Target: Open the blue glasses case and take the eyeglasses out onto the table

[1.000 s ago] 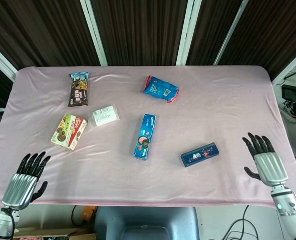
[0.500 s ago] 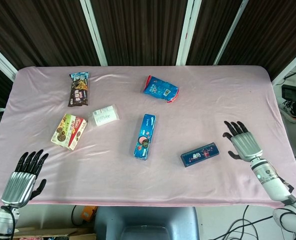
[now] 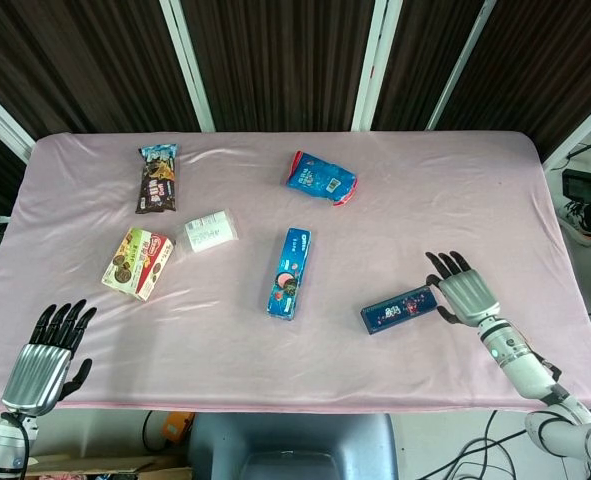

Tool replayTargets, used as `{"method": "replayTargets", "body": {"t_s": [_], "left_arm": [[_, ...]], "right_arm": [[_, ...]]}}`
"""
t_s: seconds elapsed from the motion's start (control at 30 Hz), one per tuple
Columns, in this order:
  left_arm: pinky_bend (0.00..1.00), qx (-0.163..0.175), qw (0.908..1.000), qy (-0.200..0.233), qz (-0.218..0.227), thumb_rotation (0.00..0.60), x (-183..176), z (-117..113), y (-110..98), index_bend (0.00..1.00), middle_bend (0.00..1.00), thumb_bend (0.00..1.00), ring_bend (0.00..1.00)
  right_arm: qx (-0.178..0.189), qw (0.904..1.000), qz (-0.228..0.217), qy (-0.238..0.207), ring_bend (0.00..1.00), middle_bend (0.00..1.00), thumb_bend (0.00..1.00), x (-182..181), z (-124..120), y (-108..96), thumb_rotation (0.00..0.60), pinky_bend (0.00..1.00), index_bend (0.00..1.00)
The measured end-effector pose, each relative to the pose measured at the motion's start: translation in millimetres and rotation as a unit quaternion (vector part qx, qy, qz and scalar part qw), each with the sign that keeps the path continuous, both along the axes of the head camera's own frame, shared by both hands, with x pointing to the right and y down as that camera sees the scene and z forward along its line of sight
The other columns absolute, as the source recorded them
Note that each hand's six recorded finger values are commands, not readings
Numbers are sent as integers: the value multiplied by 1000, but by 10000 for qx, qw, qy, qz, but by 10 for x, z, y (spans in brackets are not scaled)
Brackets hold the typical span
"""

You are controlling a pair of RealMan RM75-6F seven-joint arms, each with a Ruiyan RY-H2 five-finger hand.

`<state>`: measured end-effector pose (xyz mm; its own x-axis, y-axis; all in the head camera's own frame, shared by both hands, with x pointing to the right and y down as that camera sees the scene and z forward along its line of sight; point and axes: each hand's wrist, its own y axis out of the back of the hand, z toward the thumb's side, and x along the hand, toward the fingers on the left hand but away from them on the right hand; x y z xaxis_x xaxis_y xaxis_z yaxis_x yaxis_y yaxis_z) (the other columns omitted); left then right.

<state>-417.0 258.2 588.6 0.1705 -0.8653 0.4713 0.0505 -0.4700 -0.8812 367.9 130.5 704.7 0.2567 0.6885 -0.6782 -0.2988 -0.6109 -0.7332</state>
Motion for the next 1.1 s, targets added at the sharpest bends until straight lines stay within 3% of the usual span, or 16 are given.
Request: {"method": "replayTargets", "body": {"t_s": [0.8,1.1], "left_arm": [[0,30,10000,45,0,600,-11,-28,2,0,0,363,0],[0,47,10000,63,-4,600,-15,-43,-2,0,0,363,0]], "right_arm": [[-95,9999,-110,79,0,0,480,-181,59,45,600,0,496],[-71,9997,-126,186,0,0,621,-181,71,50,600,0,540]]}}
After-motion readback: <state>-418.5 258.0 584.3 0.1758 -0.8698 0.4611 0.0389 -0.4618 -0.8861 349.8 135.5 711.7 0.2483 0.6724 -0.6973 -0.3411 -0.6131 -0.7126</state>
